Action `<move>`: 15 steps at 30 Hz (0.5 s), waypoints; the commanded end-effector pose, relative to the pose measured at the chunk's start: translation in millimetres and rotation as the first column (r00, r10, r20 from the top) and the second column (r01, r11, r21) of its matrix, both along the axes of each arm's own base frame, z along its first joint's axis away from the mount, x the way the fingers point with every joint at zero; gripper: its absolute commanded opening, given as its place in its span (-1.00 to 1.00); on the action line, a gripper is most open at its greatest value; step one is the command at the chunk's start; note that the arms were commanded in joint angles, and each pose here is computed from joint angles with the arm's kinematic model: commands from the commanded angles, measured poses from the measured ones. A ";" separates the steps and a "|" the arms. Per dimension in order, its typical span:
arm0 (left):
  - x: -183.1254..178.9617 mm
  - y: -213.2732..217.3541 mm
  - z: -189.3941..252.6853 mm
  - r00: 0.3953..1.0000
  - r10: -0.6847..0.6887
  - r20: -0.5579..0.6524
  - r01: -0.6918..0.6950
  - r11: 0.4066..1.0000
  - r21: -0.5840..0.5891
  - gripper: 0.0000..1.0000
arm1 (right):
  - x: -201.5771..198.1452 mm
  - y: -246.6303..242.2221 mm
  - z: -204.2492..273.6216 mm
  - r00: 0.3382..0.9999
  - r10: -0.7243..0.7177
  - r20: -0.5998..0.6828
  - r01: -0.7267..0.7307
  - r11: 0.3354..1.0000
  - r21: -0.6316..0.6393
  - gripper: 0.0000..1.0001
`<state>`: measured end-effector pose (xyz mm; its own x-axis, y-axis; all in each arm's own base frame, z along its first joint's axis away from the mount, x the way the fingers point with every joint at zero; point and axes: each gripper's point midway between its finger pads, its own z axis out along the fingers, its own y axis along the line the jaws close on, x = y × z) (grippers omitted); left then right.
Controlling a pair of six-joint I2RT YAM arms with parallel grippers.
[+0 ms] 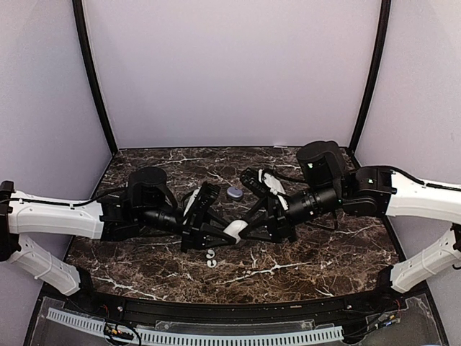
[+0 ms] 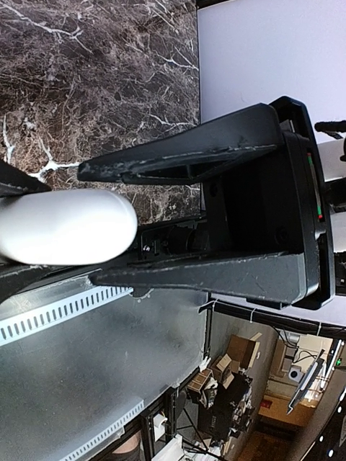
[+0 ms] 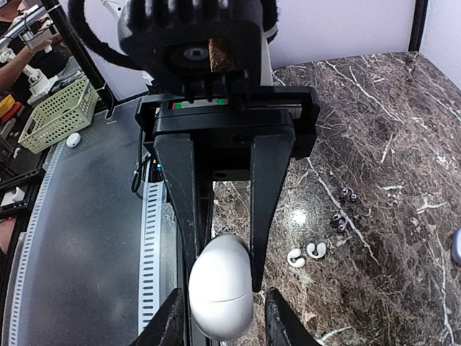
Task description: Insert the wireless bluetooth earbuds into the charging case
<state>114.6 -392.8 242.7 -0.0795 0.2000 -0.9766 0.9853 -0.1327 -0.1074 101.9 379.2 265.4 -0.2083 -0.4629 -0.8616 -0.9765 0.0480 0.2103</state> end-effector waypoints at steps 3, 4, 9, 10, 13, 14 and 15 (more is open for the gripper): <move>-2.8 -5.9 9.9 1.000 -0.016 0.021 0.016 1.000 -0.012 -0.99 | -1.1 4.5 14.2 0.999 0.018 0.039 -0.020 0.999 0.028 -0.36; -2.6 -6.1 10.2 1.000 -0.014 0.022 0.014 1.000 -0.013 -0.99 | -1.4 4.5 12.6 0.999 0.021 0.038 -0.021 0.999 0.024 -0.37; -2.3 -6.9 11.7 1.000 -0.013 0.017 0.013 1.000 -0.018 -1.00 | -3.3 4.5 7.1 0.999 0.030 0.029 -0.030 1.000 0.008 -0.35; -2.3 -6.8 11.8 1.000 -0.012 0.015 0.012 1.000 -0.019 -1.00 | -3.9 4.4 7.0 0.999 0.032 0.028 -0.032 0.999 0.007 -0.33; -2.6 -6.3 13.0 1.000 -0.011 0.015 0.011 1.000 -0.023 -1.00 | -3.7 3.7 4.1 0.999 0.032 0.028 -0.032 0.999 -0.001 -0.32; -2.4 -6.2 12.9 1.000 -0.009 0.013 0.010 1.000 -0.023 -1.00 | -3.2 3.5 3.5 0.999 0.029 0.030 -0.029 1.000 -0.003 -0.32; -2.7 -6.3 13.3 1.000 -0.010 0.014 0.010 1.000 -0.024 -1.00 | -3.0 3.6 3.3 0.999 0.028 0.031 -0.028 1.000 -0.004 -0.34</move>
